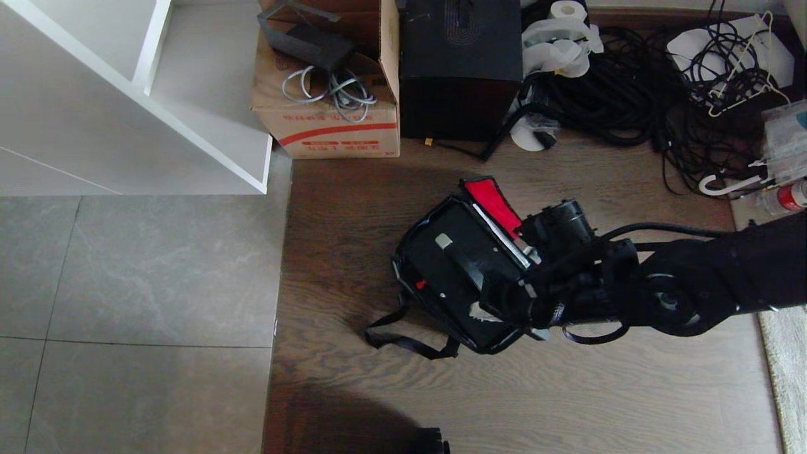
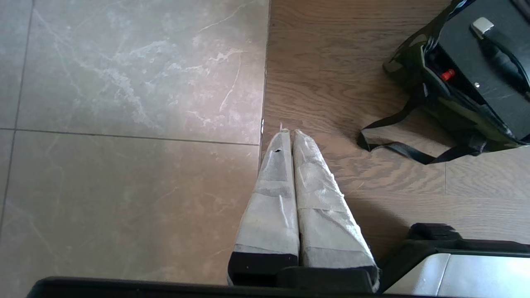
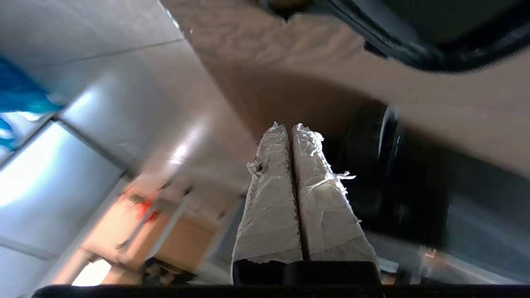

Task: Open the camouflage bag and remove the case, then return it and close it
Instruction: Close the top of the storage box

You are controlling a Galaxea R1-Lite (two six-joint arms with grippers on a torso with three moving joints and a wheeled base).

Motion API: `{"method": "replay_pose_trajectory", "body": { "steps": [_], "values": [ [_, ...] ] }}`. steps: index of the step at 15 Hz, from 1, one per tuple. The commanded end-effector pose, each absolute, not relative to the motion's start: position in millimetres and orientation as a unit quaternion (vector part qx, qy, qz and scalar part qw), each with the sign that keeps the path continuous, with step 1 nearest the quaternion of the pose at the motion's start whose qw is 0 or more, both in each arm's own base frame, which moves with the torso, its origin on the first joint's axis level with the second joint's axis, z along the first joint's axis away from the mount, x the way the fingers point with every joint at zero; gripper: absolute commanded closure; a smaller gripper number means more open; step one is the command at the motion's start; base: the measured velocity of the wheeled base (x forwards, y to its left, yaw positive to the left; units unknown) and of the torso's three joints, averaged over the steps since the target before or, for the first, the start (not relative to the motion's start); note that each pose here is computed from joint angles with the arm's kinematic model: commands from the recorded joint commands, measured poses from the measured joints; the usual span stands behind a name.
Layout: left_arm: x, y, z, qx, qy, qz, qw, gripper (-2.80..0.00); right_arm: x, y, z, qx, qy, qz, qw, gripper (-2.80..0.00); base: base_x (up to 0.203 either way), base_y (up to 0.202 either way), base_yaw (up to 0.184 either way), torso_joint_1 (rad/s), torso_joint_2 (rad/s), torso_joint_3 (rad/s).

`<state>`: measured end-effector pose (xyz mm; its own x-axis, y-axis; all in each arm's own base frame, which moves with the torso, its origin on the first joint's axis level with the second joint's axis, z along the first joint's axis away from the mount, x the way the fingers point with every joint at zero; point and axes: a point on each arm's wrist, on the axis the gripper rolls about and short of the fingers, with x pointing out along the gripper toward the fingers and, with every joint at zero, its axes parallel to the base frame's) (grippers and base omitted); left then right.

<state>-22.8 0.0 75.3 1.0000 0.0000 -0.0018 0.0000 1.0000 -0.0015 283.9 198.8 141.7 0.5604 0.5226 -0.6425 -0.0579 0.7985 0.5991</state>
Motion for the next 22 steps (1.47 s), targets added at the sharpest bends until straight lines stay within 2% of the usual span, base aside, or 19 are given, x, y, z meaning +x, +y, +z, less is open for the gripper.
{"method": "replay_pose_trajectory", "body": {
  "steps": [1, 6, 7, 14, 22],
  "values": [
    [-23, 0, 75, -0.001, 0.001, 0.000, 1.000, 0.00, 286, 218, 127, 0.259, 0.367, 0.219, 0.866, 0.00, 0.000, 0.000, 0.000, 0.000, 0.00, 0.000],
    [-23, 0, 75, -0.001, 0.001, 0.000, 1.000, 0.00, 305, 236, 117, 0.183, 0.310, 0.269, 0.894, 0.00, 0.000, 0.000, 0.000, 0.000, 0.00, 0.000],
    [-23, 0, 75, -0.001, 0.001, 0.000, 1.000, 0.00, 311, 242, 109, 0.157, 0.307, 0.277, 0.897, -2.80, 0.000, 0.000, 0.000, 0.000, 0.00, 0.000],
    [-23, 0, 75, -0.001, 0.001, 0.000, 1.000, 0.00, 336, 278, 67, 0.039, 0.289, 0.318, 0.902, -2.80, 0.000, 0.000, 0.000, 0.000, 0.00, 0.000],
    [-23, 0, 75, -0.001, 0.001, 0.000, 1.000, 0.00, 318, 262, 87, 0.038, 0.282, 0.316, 0.905, -2.80, 0.000, 0.000, 0.000, 0.000, 0.00, 0.000]
  ]
}}
